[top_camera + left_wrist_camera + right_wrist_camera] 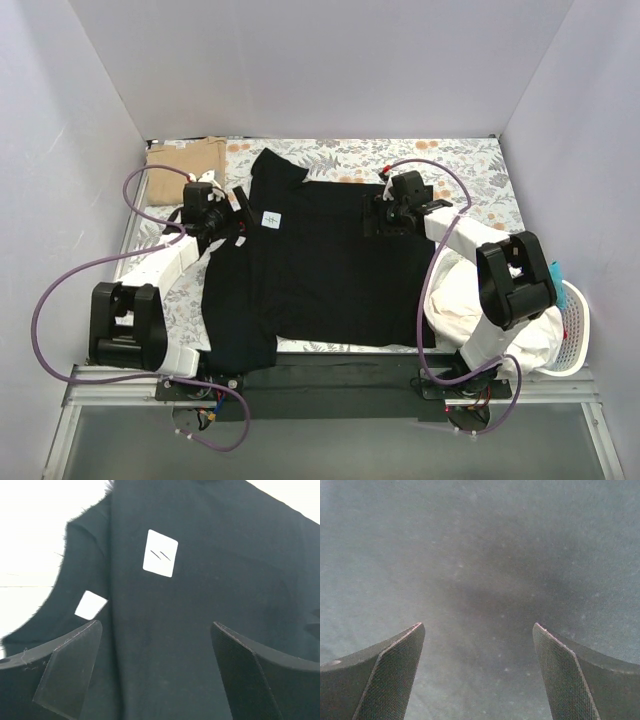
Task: Fold and stack the t-shirts
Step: Flatten the tshirt out
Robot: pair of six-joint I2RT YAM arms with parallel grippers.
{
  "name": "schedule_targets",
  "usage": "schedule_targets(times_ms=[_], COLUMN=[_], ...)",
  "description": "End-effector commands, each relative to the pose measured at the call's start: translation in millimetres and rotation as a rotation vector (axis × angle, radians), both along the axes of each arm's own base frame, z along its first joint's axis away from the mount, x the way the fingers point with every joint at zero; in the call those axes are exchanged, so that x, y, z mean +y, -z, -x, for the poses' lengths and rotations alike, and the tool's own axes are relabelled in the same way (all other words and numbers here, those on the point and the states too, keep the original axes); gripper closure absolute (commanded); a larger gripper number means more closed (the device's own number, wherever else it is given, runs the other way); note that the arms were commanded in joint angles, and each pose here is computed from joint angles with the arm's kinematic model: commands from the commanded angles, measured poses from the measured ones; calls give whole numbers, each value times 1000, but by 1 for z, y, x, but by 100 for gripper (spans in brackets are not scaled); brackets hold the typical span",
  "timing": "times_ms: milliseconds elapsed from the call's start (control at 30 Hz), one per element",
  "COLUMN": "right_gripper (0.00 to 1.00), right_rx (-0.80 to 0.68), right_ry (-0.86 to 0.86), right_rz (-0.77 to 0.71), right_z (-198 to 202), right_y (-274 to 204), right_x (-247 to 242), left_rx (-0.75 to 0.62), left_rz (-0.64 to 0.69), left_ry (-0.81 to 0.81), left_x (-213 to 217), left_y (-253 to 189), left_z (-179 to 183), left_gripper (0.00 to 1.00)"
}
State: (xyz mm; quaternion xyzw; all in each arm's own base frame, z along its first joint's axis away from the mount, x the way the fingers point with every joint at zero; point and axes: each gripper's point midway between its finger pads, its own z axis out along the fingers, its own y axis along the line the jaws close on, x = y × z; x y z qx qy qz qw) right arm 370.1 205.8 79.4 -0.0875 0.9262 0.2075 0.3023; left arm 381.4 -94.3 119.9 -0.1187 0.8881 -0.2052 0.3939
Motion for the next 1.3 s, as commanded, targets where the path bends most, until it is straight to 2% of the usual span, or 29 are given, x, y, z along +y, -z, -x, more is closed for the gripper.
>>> schedule_targets(times_ms=[0,267,400,700,900,1267], right_gripper=[6,6,6,6,6,6], right_rx=[-13,34,45,59,63,106], right_ry=[20,52,56,70,103,161], right_rz=[-3,36,40,41,69,157], right_z=[-11,-9,-7,-5,-6,-8], right_y=[0,21,25,27,32,51], right_x=[2,-5,-6,-7,-14,-31], left_rx=[8,116,135,258,270,258], left_rz=[99,96,116,46,-57,-176], left_ry=[4,-41,-32,-111,-192,-274], left_x=[-11,-4,-8,13,43,70], left_y=[3,48,56,102,108,98], left_z=[-4,-6,-5,0,2,13], left_gripper=[11,11,11,11,11,10])
